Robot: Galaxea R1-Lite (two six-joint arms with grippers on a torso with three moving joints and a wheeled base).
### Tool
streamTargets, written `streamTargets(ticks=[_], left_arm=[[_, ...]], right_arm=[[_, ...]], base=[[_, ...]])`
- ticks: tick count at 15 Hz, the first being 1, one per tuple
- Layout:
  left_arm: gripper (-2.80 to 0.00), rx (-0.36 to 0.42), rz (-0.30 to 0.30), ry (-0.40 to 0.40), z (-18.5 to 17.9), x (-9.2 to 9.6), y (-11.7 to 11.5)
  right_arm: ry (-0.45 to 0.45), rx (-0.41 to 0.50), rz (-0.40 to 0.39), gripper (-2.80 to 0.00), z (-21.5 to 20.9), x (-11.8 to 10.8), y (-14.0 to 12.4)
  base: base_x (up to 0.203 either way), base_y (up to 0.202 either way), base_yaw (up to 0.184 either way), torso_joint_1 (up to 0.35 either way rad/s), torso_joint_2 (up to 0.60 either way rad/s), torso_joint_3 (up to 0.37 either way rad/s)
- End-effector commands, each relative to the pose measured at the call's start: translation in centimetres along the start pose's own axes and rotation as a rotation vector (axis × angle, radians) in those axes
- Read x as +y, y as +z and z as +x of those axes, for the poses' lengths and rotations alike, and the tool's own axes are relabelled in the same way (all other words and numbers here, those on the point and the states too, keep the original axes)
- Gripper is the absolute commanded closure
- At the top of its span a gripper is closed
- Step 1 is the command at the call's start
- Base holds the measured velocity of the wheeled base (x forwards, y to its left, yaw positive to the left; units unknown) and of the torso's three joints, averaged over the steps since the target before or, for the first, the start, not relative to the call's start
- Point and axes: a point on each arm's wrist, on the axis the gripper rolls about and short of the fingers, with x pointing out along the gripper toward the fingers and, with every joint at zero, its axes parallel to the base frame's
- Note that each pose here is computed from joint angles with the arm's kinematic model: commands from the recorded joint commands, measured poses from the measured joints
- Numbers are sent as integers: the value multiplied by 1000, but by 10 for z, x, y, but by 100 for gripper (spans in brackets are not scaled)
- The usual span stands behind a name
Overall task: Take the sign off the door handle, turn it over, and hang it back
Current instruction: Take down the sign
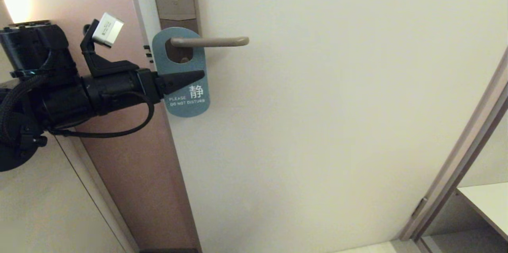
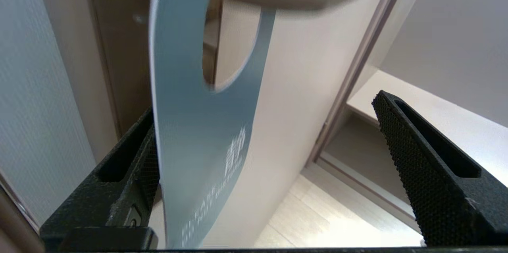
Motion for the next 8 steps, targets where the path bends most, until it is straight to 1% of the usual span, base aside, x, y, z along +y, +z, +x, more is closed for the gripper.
streamTargets(ticks=[1,8], left_arm=[[-280,9,-9,-3,-2,-1,-4],[-280,32,-30,-1,3,4,-12]], right_arm=[[-1,-1,0,0,0,0,0],[-1,-1,0,0,0,0,0]], base=[[0,0,0,0,0,0],[0,0,0,0,0,0]])
